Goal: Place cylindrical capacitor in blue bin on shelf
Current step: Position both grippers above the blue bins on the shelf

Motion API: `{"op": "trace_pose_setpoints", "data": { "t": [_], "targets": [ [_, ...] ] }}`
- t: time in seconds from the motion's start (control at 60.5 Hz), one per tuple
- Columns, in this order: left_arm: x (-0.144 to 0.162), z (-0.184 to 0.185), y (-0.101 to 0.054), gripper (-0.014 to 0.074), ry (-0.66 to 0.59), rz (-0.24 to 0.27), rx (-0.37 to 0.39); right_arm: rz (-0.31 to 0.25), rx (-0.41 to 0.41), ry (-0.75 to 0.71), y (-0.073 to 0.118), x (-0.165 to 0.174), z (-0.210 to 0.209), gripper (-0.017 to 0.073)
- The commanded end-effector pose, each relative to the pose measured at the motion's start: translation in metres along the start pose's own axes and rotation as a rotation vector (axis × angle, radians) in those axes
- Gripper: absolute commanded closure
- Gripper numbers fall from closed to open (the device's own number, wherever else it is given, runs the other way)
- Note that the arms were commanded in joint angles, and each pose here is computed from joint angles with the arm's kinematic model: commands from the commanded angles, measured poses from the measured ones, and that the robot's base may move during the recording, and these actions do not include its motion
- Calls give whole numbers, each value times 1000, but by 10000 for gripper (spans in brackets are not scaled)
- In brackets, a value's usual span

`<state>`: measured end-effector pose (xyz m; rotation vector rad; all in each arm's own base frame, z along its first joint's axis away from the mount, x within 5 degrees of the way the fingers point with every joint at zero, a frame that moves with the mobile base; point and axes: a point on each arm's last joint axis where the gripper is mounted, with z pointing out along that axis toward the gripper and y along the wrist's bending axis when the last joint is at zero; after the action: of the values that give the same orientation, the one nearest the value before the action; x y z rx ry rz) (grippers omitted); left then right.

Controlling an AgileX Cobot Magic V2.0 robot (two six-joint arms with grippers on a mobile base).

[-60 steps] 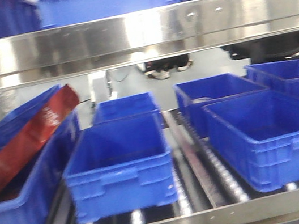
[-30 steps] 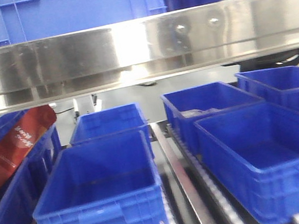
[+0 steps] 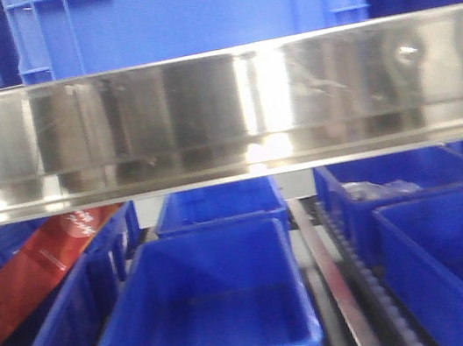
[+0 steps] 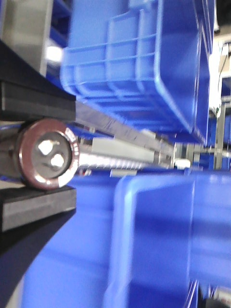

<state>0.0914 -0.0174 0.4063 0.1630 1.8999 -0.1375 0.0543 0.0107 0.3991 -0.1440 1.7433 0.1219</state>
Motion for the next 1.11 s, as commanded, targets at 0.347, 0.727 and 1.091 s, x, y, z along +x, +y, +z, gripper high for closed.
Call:
{"op": "trace_pose_setpoints", "data": {
  "t": [0.347, 0.727, 1.091],
  "targets": [
    [-2, -1, -1, 704, -24, -1, 10, -10, 4, -30, 0, -4, -1, 721],
    [-2, -1, -1, 704, -24, -1, 10, -10, 4, -30, 0, -4, -1, 721],
    [-2, -1, -1, 704, -24, -1, 10, -10, 4, -30, 0, -4, -1, 721]
  ]
}}
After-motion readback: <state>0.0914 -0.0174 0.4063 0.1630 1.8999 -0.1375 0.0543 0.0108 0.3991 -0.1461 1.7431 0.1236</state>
